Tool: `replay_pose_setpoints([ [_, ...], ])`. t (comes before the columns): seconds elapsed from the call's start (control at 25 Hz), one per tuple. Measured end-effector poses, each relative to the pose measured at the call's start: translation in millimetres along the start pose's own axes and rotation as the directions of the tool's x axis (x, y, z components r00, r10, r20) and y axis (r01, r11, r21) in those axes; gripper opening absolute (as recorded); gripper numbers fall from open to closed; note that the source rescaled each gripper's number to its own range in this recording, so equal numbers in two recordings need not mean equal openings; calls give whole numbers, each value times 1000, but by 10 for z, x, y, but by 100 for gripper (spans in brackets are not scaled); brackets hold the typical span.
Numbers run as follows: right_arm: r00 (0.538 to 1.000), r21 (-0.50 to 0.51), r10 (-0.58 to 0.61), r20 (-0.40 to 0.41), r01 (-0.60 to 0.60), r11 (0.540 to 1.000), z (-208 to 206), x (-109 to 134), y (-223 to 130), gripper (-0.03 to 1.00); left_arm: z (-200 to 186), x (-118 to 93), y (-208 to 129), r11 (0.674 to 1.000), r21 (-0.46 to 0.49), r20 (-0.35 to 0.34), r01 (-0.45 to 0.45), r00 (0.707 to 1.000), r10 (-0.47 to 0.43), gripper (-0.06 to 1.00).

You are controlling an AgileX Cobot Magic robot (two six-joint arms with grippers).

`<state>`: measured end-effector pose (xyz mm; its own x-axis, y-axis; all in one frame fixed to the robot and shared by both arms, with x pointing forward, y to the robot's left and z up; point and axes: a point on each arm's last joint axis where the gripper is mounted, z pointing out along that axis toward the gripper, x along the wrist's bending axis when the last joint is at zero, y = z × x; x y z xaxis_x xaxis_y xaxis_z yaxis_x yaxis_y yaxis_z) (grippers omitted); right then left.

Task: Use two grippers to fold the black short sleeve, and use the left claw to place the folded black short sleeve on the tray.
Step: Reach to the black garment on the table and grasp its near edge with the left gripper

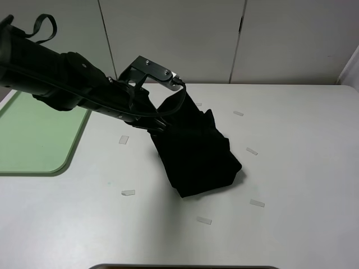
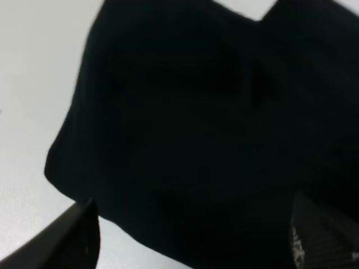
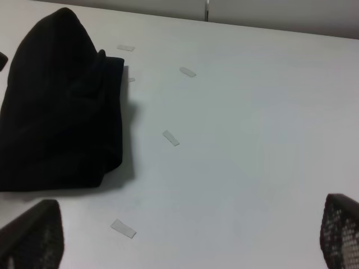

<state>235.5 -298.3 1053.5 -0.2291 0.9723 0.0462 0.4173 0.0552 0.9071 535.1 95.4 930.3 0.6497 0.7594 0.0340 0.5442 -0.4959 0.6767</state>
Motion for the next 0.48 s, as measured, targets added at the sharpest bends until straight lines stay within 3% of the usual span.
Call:
replay_pose_setpoints([
  [0.48,1000,1,0,0,0,1000,0,0,-1,100,498,-141,35,999,32,9,-40,999,39,68],
])
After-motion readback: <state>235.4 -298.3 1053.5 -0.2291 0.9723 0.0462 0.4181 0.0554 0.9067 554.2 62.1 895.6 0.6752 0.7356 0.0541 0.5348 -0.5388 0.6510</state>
